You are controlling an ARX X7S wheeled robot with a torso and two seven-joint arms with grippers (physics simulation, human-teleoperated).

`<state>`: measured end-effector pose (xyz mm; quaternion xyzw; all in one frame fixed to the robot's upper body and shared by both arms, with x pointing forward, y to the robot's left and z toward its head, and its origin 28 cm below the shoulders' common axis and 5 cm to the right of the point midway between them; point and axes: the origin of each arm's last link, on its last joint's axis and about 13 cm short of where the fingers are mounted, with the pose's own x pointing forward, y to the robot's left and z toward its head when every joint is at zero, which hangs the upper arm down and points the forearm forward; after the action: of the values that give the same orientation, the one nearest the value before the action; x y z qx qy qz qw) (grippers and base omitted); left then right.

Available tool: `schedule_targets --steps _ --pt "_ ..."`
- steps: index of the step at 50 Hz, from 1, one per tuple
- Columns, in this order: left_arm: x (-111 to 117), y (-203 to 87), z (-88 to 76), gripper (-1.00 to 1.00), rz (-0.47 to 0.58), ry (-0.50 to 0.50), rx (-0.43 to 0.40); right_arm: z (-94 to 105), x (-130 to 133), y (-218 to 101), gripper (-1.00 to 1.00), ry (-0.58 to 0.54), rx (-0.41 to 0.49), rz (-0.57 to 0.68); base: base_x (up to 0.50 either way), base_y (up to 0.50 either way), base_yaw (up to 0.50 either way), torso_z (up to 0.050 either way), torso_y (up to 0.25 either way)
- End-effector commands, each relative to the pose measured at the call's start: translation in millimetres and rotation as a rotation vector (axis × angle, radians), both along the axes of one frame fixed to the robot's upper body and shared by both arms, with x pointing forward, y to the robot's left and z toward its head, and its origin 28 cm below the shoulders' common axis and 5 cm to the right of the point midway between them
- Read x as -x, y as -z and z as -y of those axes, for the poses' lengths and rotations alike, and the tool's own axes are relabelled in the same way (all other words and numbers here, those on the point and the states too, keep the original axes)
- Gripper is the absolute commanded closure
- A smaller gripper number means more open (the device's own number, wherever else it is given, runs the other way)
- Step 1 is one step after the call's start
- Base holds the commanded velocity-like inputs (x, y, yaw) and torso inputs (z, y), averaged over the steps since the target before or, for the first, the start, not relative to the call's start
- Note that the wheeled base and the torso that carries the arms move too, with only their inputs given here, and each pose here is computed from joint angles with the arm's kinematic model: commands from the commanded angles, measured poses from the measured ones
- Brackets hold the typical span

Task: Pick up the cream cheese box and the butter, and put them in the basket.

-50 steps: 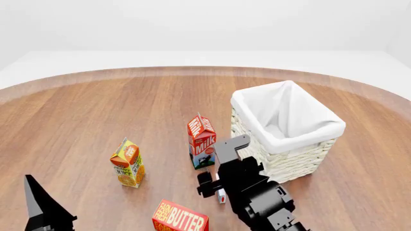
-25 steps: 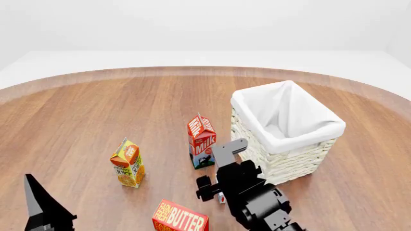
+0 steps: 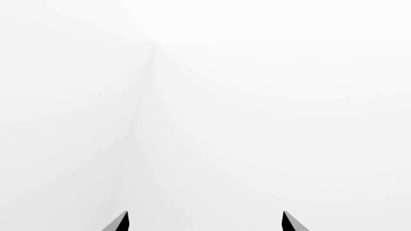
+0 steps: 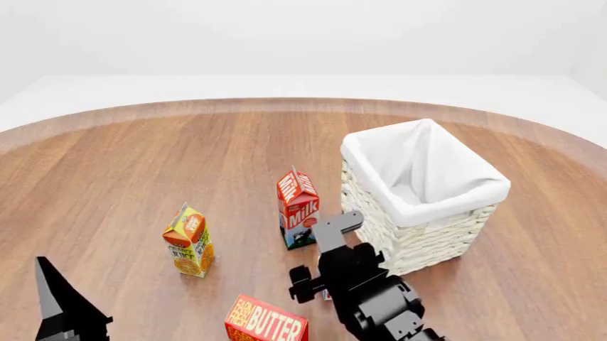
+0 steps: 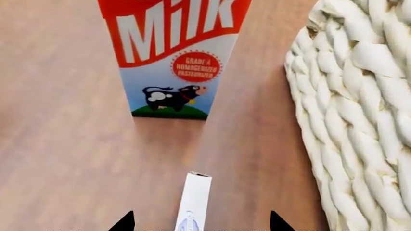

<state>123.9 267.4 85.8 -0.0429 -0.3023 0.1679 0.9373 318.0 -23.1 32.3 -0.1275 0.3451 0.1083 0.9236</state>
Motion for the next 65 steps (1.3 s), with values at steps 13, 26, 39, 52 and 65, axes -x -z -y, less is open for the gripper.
schedule_targets --steps 13,26,39,52,65 --pt "-0.5 -0.5 -0.2 -1.00 0.001 0.000 -0.001 0.3 -1.1 8.9 -1.00 0.009 0.012 -0.018 0.00 0.00 0.00 0.000 0.000" --pt "-1.7 -0.5 0.4 -1.00 -0.002 0.001 -0.004 -0.2 -1.2 14.4 -1.00 0.011 0.017 -0.033 0.00 0.00 0.00 0.000 0.000" --pt "-1.5 -0.8 0.8 -1.00 -0.003 0.002 -0.007 -0.4 -1.6 16.3 -1.00 0.011 0.008 -0.043 0.00 0.00 0.00 0.000 0.000" --pt "-0.9 -1.0 0.9 -1.00 -0.002 0.001 -0.007 -1.7 -0.3 19.1 -1.00 0.009 0.012 -0.049 0.00 0.00 0.00 0.000 0.000" --pt "-1.3 -0.2 1.1 -1.00 -0.002 0.001 -0.007 -3.0 -0.3 20.8 1.00 -0.001 0.040 -0.016 0.00 0.00 0.00 0.000 0.000"
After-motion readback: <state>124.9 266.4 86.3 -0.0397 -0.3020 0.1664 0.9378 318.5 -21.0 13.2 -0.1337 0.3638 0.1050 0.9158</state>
